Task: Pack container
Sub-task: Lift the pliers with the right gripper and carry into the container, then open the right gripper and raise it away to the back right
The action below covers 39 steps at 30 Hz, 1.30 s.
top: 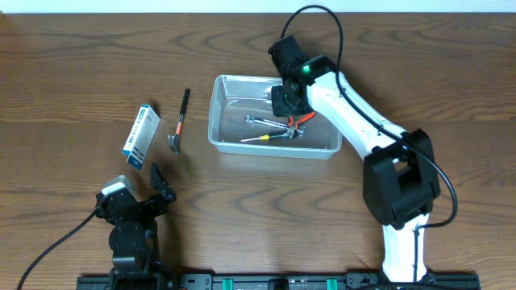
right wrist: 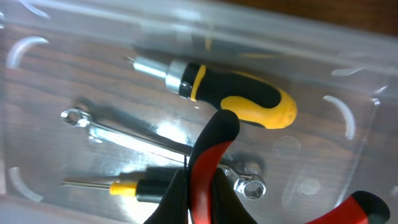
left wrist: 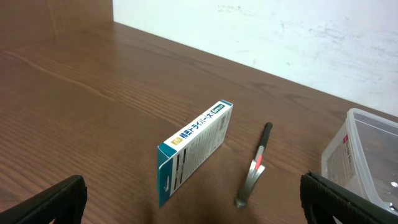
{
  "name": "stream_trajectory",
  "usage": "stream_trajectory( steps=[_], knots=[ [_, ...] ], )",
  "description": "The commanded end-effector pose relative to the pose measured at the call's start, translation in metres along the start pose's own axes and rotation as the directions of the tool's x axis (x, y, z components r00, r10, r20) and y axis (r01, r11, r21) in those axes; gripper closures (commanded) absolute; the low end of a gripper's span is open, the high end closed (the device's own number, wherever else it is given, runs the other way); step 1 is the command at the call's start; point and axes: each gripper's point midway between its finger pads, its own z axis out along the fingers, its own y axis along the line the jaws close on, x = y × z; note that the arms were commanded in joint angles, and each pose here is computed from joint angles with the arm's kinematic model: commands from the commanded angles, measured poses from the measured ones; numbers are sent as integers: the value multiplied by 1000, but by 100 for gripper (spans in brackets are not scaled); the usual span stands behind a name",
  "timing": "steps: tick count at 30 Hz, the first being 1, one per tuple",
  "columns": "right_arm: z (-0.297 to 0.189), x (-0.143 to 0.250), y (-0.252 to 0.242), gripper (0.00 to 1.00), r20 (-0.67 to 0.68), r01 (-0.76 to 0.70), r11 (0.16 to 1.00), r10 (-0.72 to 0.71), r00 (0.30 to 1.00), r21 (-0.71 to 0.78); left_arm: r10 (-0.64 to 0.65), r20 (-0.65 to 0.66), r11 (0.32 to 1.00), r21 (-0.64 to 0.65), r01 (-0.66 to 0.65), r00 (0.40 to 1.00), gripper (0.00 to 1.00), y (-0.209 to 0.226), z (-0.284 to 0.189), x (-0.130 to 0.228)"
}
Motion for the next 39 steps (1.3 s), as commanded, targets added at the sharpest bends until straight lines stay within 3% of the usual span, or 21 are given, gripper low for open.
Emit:
stream_trajectory(
  steps=[1,5,7,9,12,23,29,31,32,36,39],
  knots=[
    [3,1,4,99,-2,25,1000,-25,1000,13,18,-25,1000,-8,-18,1000,2,2,2,12],
    [3,2,4,98,-4,25,1000,-25,1000,14,18,-25,1000,-8,-18,1000,2,2,2,12],
    [3,3,3,89,-11,26,999,-26,1000,18,18,-25,1000,-8,-18,1000,2,2,2,12],
    [3,4,2,73,-15,26,999,-26,1000,23,18,-25,1000,-8,-18,1000,2,2,2,12],
    [3,6,1,63,-23,27,999,-26,999,26,18,-25,1000,-8,-18,1000,2,2,2,12],
    [-6,-1,4,65,-1,26,1000,-26,1000,15,18,-25,1000,-8,-18,1000,2,2,2,12],
    [-63,-34,9,61,112,33,999,-32,993,-6,18,-25,1000,-8,-18,1000,2,2,2,12],
    [-90,-47,0,54,162,10,1000,-11,987,11,18,-25,1000,-8,-18,1000,2,2,2,12],
    [-105,-55,-10,39,189,-21,999,15,982,29,18,-25,1000,-8,-18,1000,2,3,2,12],
    [-149,-76,-60,10,262,-139,986,111,959,93,18,-25,1000,-8,-18,1000,2,2,2,12],
    [-167,-86,-109,1,283,-180,973,134,950,142,18,-25,1000,-8,-18,1000,2,2,2,12]
  ],
)
